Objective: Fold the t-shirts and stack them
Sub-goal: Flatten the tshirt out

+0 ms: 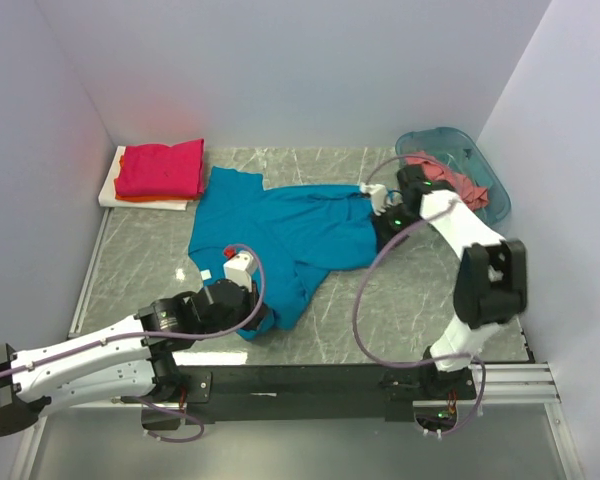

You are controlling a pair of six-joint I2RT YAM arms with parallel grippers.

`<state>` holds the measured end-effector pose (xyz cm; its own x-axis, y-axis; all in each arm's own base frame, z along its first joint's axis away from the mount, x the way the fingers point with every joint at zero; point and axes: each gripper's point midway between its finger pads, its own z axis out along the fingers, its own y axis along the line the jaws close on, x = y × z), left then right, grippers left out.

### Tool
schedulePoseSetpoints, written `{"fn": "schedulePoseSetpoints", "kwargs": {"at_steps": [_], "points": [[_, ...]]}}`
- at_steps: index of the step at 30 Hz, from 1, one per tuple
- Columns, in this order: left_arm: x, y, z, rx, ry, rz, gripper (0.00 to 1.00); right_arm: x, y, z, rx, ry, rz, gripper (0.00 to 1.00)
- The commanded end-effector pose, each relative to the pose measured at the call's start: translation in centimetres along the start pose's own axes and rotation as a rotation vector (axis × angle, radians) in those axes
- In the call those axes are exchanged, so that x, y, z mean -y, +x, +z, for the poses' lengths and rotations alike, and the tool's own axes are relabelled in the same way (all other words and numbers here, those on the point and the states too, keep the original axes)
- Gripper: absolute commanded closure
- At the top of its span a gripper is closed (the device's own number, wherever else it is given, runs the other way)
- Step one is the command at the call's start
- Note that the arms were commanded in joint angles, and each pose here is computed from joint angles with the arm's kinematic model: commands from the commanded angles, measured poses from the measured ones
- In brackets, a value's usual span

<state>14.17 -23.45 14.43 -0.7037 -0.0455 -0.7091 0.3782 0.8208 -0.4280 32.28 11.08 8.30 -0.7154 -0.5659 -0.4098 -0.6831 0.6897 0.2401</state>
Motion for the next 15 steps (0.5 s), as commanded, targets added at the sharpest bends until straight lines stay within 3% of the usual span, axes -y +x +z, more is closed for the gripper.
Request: {"fn": "schedulePoseSetpoints", "kwargs": {"at_steps": [1, 7, 15], "points": [[4.1, -1.8, -1.6, 0.014, 0.198, 0.065, 1.00, -1.1, 3.8, -4.0, -0.038, 0.012, -0.046, 1.00], [6.1, -0.4, -1.3, -0.063, 0.308, 0.133, 1.00, -2.8, 9.9, -8.8, -0.119, 0.005, -0.063, 1.00], [8.4, 1.2, -1.7, -0.191, 0.421, 0.226, 1.00, -1.8, 14.6, -11.3, -0.179, 0.047, 0.007, 1.00]]}}
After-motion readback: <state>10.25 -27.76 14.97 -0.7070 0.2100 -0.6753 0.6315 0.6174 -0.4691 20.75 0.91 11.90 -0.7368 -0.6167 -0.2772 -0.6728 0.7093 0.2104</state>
